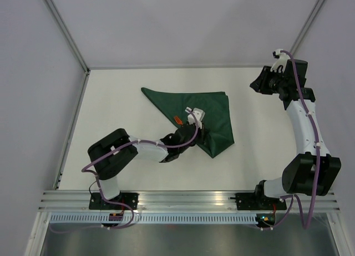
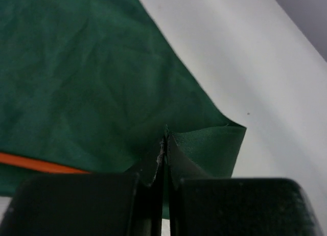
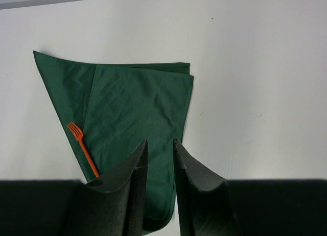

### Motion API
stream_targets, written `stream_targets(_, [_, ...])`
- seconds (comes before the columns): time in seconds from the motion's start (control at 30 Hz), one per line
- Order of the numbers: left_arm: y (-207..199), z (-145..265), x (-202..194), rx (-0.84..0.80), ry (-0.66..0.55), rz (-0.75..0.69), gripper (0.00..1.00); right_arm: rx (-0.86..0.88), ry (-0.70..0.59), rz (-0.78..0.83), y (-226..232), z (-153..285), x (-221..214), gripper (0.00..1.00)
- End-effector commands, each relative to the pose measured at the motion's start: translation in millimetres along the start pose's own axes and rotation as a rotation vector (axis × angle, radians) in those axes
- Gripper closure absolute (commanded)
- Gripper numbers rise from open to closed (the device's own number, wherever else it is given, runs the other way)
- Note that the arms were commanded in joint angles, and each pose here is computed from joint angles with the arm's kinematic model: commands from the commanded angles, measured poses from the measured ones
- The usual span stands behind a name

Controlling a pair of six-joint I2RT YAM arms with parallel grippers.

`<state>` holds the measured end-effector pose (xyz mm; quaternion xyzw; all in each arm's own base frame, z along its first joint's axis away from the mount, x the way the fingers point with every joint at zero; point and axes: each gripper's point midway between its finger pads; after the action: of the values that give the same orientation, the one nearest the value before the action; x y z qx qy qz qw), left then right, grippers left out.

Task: Fold the napkin, place the utensils inside, and roll it up
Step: Fold the napkin

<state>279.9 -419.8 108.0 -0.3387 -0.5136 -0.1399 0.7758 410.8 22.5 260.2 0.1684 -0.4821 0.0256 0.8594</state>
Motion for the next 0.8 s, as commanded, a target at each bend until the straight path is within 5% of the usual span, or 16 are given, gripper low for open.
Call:
stream_targets(0.0, [15,7,9,0.002,0.024,0.197,0.98,0.017,-0.005,0.009,3,-4,1,0.68])
stream_targets(0.2, [71,7,20,0.092,0.004,0.275,0.98,0.019,0.004,0.014,4,-7,-2,0.68])
stream_targets(0.77, [136,12,46,0.201,-0.05,0.329,0.98,0.025,0.023,0.027,9,-12,-7,0.68])
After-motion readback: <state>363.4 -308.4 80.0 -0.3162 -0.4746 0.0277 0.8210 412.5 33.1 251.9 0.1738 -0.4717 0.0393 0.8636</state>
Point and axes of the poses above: each gripper's point midway between its finger pads, its own z axis back along the fingers, its own y axis along the line the jaws close on, x = y × z, and after that the axes turned 5 degrees about z, right-handed
